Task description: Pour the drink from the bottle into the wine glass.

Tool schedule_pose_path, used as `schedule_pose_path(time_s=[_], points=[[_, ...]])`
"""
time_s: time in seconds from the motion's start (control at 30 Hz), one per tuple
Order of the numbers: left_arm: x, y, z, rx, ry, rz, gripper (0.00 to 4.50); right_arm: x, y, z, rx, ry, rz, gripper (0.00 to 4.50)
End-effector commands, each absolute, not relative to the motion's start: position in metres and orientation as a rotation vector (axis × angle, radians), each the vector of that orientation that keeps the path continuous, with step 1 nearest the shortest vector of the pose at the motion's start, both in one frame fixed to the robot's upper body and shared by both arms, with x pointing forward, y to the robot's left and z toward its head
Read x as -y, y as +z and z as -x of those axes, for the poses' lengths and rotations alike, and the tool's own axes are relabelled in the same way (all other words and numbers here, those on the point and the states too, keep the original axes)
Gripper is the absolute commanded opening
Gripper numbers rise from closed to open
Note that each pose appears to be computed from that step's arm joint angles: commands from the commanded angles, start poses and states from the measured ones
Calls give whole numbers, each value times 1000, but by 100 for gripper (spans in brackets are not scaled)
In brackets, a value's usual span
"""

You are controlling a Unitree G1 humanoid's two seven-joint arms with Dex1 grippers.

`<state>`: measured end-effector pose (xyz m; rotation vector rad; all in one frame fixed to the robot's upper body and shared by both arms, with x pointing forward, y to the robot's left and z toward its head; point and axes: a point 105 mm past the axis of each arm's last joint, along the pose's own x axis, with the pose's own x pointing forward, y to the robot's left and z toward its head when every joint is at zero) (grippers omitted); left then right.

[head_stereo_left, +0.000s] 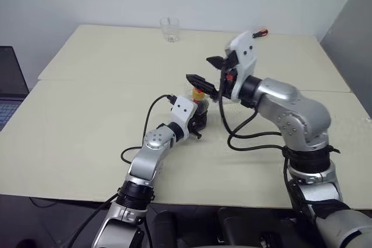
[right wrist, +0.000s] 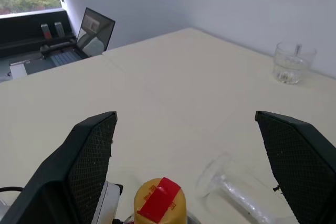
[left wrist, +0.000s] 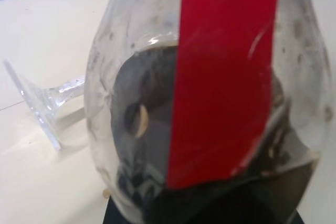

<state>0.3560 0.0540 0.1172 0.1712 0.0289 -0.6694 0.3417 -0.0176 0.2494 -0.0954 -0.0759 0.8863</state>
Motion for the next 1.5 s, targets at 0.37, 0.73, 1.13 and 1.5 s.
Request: schedule_pose_path(time_s=[0.37,0.73,1.13,1.5], points=[[-51,140,-355,63,-674,-174,77,3,245,-349,93,817,128,450],[-51,141,-356,63,-673,-171,77,5,228,-357,20,814,167,450],[-53,139,-354,58,-664,-170,77,22,230,-370,33,764,143,450],[-52,140,-352,54,-672,-170,77,39,232,-353,22,811,173,450]])
